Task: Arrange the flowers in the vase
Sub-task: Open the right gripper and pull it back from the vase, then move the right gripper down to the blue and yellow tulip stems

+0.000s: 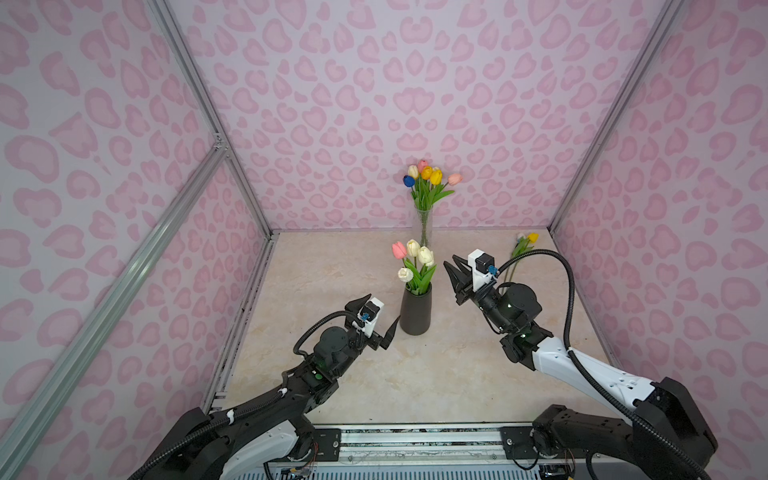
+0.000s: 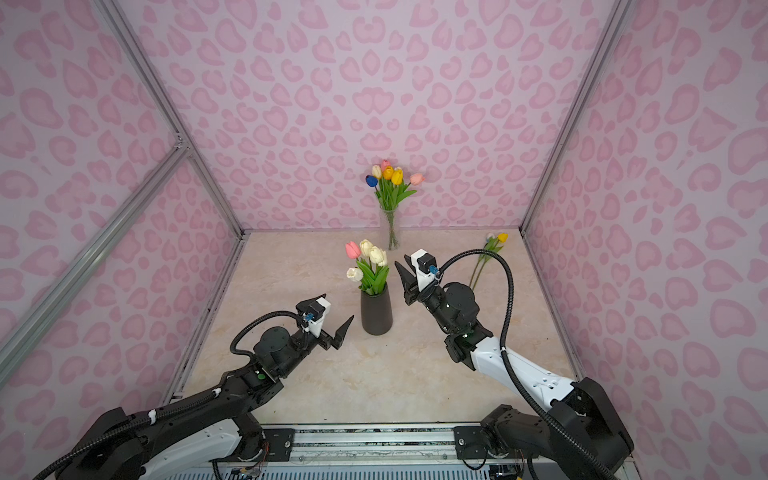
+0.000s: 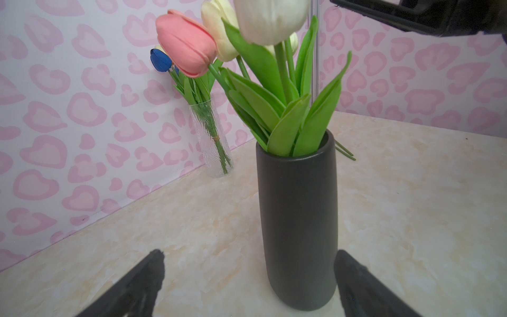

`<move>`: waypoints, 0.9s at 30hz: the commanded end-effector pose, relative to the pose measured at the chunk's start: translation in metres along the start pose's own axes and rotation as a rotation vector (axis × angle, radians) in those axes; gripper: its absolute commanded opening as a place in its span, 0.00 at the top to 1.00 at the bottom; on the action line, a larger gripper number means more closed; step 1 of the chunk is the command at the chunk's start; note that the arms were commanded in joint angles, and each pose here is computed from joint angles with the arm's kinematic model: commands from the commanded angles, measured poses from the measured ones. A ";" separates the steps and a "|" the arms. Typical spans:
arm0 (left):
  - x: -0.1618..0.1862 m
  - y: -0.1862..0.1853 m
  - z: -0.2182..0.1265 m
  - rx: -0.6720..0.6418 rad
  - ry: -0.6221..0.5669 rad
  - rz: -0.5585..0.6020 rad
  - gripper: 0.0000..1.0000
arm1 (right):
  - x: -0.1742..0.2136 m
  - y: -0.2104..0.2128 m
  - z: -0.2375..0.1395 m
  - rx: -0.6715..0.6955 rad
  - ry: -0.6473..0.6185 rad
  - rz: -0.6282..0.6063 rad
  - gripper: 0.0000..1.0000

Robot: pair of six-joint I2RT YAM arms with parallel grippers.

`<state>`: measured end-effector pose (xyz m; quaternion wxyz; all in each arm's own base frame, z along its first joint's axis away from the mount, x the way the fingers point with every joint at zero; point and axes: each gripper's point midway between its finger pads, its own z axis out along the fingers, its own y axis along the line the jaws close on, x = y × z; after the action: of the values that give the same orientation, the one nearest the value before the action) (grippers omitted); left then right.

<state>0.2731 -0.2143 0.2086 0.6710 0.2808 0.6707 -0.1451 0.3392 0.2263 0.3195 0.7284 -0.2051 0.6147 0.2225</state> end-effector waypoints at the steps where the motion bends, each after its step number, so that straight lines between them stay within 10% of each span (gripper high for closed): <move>1: -0.007 0.003 -0.004 -0.013 -0.029 0.001 0.03 | -0.012 -0.021 -0.001 0.102 -0.066 0.024 0.70; 15: -0.013 0.003 -0.006 -0.008 -0.053 -0.013 0.03 | 0.076 -0.218 -0.051 0.774 0.365 0.346 0.69; 27: -0.004 -0.004 0.003 0.024 -0.017 -0.014 0.03 | 0.195 -0.265 -0.075 0.873 0.846 0.505 0.72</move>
<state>0.2723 -0.2159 0.2013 0.6630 0.2848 0.6761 -0.1490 0.4720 -0.0203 0.1552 0.4421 0.2039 0.8730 0.0291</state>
